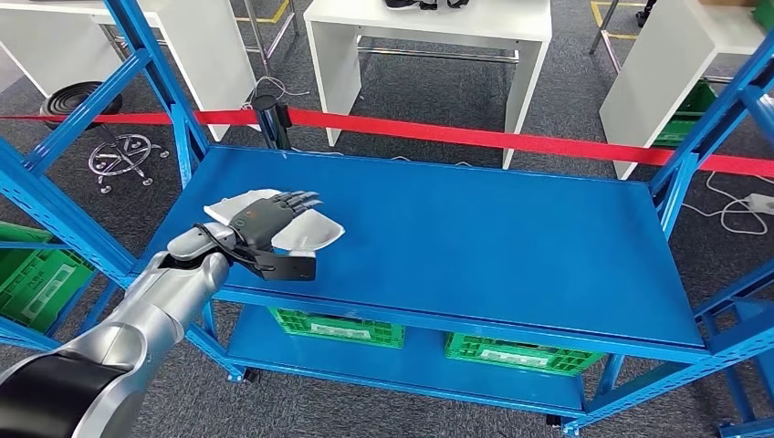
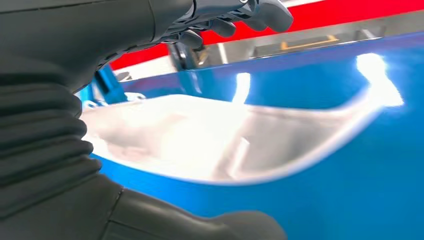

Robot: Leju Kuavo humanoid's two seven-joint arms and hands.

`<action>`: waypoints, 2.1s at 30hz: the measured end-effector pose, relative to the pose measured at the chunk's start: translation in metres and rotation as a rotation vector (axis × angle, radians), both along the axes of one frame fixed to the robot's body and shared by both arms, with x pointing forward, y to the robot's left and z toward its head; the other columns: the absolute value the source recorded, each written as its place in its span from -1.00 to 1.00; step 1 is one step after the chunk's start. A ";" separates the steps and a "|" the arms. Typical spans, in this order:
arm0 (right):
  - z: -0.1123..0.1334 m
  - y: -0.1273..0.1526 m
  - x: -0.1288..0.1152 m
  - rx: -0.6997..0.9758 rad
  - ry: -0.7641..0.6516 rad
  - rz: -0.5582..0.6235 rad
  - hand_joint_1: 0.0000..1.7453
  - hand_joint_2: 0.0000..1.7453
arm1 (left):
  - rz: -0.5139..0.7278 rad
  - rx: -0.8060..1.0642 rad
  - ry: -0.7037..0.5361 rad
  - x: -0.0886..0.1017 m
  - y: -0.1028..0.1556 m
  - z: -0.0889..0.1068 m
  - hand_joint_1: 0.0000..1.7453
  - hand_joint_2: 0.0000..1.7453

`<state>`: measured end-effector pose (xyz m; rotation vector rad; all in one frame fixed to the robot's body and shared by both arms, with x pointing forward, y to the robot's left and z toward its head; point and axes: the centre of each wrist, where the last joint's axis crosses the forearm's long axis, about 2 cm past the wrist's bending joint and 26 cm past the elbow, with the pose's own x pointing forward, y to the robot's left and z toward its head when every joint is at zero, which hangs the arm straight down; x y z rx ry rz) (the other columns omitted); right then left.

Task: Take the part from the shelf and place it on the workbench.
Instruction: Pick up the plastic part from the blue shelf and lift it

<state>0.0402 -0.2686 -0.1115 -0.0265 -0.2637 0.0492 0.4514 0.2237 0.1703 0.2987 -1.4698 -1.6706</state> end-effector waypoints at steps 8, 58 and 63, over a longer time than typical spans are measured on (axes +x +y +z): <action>0.000 0.000 -0.001 0.001 0.002 -0.013 -1.00 -1.00 | -0.075 0.014 -0.004 -0.009 -0.011 -0.012 -1.00 1.00; 0.000 0.002 -0.002 0.010 0.004 0.013 -1.00 -1.00 | 0.410 0.329 0.041 -0.009 -0.002 -0.017 -1.00 1.00; 0.000 0.003 -0.002 0.010 0.002 0.017 -1.00 -1.00 | 0.442 0.350 0.068 -0.008 0.003 -0.017 -1.00 1.00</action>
